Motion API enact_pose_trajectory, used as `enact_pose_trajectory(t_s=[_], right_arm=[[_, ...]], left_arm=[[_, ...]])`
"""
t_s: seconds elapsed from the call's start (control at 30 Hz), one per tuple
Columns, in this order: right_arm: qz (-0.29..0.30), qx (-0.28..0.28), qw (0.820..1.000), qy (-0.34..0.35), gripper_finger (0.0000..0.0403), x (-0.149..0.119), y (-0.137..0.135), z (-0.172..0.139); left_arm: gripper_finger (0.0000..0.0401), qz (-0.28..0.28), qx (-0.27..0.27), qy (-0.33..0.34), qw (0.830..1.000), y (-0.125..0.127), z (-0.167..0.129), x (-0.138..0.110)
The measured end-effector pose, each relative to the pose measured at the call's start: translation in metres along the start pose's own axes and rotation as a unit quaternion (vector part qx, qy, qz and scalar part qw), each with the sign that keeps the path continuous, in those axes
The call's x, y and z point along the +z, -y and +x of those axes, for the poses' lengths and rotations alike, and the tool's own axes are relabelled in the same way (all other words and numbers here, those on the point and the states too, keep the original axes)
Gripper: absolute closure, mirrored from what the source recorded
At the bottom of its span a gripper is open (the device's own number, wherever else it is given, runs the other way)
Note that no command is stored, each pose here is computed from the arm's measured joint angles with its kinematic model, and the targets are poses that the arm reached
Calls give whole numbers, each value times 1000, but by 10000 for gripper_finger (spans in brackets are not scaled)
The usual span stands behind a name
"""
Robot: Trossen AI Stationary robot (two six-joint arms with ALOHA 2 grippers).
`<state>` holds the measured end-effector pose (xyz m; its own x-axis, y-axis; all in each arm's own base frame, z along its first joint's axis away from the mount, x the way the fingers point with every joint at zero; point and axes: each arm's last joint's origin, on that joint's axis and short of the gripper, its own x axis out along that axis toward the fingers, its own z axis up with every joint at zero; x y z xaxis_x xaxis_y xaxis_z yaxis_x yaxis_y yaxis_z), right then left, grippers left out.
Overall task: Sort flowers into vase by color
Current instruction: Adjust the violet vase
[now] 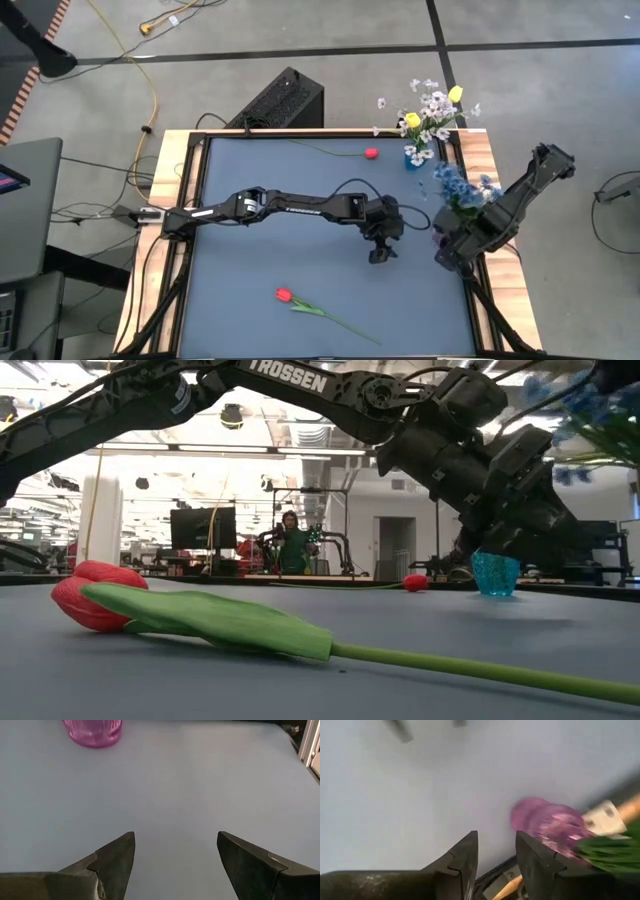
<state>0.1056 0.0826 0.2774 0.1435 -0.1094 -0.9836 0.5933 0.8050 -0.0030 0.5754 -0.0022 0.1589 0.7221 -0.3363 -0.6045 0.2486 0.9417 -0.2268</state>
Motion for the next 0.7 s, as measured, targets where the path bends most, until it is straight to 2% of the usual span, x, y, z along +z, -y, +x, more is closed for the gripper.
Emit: enact_pose_trajectory(t_s=[0.1,0.17,0.33,0.53,0.7], right_arm=[[-83,31,996,-7,246,2,-6,1],[-117,44,992,-32,246,3,-8,1],[-103,75,984,-123,246,-1,-9,1],[-134,96,977,-138,246,-15,-6,-6],[-129,126,965,-192,246,-26,-1,-13]], left_arm=[[130,6,1,18,1000,0,0,4],[130,14,5,42,999,0,0,8],[130,22,36,122,992,4,-1,24],[130,23,104,206,973,8,-5,39],[130,19,136,235,962,6,-7,44]])
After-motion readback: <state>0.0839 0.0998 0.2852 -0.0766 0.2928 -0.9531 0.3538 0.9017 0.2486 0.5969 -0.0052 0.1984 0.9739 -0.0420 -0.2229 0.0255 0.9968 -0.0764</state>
